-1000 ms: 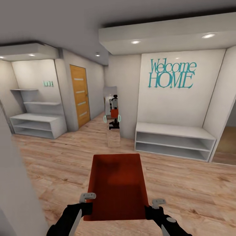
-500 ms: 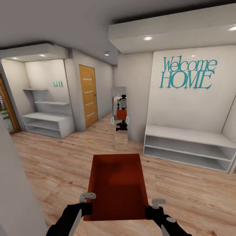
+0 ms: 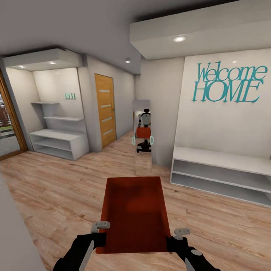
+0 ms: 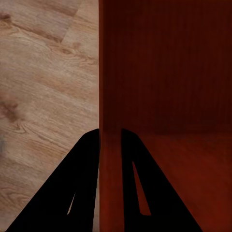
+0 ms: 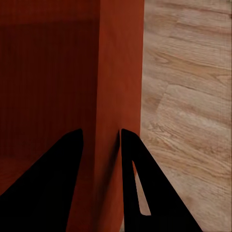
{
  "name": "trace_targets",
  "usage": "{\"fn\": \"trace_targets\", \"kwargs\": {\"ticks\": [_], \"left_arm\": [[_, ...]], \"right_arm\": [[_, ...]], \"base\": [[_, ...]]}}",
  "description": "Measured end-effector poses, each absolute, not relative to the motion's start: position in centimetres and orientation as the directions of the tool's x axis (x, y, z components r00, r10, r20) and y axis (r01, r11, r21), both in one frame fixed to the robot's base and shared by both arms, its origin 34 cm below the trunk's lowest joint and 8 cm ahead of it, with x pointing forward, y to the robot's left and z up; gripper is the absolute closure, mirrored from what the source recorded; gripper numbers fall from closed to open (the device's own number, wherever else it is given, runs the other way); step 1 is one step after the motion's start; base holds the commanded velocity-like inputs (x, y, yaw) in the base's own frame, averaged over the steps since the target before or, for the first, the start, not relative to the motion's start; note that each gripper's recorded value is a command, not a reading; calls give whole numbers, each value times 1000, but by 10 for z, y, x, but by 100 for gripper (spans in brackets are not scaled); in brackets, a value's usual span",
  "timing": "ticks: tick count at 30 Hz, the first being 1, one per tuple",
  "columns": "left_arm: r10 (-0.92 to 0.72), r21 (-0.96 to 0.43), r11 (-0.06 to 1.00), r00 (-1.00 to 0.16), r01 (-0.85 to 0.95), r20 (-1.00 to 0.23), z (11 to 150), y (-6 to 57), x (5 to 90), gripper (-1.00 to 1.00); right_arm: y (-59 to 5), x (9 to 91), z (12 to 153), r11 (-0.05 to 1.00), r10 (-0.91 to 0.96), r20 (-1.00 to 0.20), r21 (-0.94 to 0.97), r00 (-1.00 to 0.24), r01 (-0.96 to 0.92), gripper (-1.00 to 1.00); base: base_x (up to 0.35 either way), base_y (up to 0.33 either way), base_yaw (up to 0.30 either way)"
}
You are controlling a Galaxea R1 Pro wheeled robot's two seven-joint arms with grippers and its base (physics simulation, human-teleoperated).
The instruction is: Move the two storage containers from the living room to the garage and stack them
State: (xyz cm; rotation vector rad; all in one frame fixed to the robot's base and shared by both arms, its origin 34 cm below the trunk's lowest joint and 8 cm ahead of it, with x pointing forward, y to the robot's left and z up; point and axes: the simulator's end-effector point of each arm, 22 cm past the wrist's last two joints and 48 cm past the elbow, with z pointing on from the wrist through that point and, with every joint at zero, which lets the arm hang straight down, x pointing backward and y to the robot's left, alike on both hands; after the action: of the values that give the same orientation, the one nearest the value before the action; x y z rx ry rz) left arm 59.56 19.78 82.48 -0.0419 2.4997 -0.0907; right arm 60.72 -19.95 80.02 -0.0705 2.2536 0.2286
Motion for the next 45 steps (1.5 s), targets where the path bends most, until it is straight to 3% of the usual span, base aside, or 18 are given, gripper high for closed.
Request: {"fn": "trace_targets", "kwargs": {"ticks": [15,45], "left_arm": [[-53,-76,997,-802,-9,-595,825,198,595,100],[-52,-75,997,-802,-9,-595,825,198,596,100]], "right_arm": [[-200,607,800,982,27,-769,141,-639,-128,100],[-200,607,800,982,27,-769,141,-639,-128,100]], "base": [[324,0,227],[324,0,45]]}}
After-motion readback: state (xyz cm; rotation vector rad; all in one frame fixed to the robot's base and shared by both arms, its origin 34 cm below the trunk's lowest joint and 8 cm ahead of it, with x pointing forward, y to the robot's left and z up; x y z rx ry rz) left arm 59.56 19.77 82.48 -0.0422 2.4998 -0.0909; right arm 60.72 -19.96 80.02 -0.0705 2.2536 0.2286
